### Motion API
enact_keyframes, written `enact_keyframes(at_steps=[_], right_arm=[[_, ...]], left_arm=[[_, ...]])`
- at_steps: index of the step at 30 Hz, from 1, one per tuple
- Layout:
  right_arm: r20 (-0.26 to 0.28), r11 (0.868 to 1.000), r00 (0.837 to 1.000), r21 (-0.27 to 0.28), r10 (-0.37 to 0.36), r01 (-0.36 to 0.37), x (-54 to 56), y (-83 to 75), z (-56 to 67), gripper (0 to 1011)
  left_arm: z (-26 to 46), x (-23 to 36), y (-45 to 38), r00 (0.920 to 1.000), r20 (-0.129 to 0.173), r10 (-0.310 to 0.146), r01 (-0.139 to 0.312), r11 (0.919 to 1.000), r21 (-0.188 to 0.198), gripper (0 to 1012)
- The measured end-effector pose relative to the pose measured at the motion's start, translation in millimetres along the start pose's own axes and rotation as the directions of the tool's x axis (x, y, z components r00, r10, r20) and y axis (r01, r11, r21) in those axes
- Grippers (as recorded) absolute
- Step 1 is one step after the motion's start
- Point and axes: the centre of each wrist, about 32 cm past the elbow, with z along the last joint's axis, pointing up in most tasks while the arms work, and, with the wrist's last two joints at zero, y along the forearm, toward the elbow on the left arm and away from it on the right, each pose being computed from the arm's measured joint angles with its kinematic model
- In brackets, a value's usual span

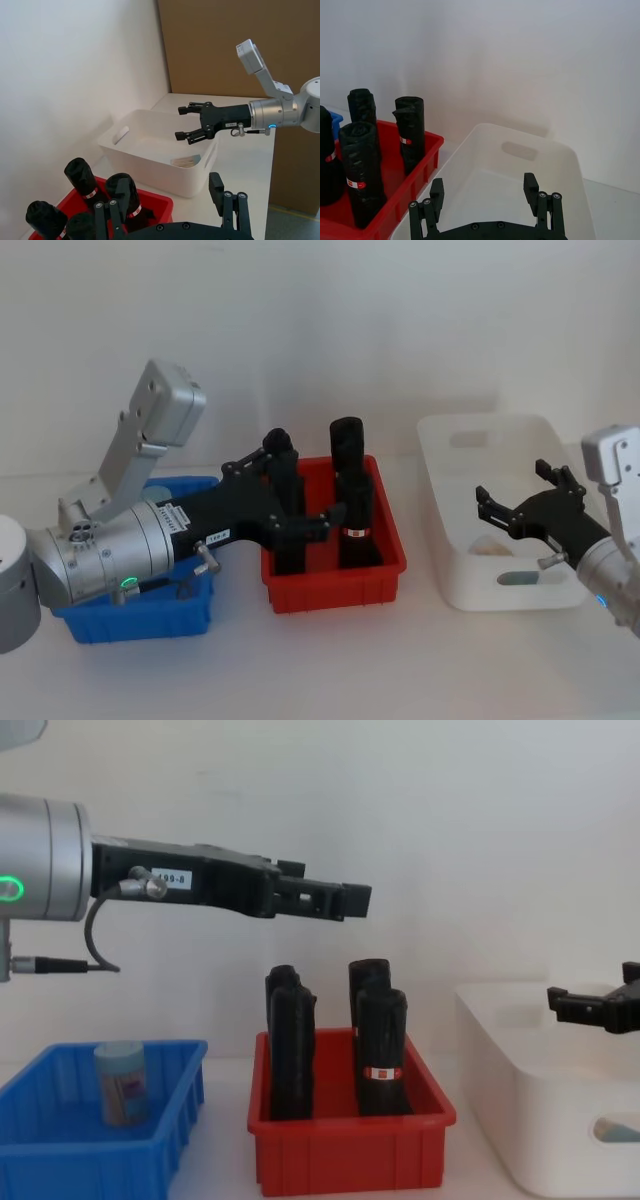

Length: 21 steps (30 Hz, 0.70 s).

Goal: Pick the cotton swabs from the blue box and place them into the white box.

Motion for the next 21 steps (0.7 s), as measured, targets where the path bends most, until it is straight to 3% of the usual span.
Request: enact_keyframes(at_steps=[9,21], right_arm=[[-0.031,1.000,1.000,0.023,0.002,-0.001,-15.3,-18.2,0.4,1002],[-0.082,0.999,0.997,0.054,0.005,-0.001,-37.0,-46.6,4.3,1002]], left_arm=[[-14.0,-11.4,-7.2,0.9963,0.014,0.085,-0.085,0.9964,-0.005,1004],[-34.1,-29.3,-17.0,0.9767,0.031,0.212,-0.212,0.9771,-0.019,1004]])
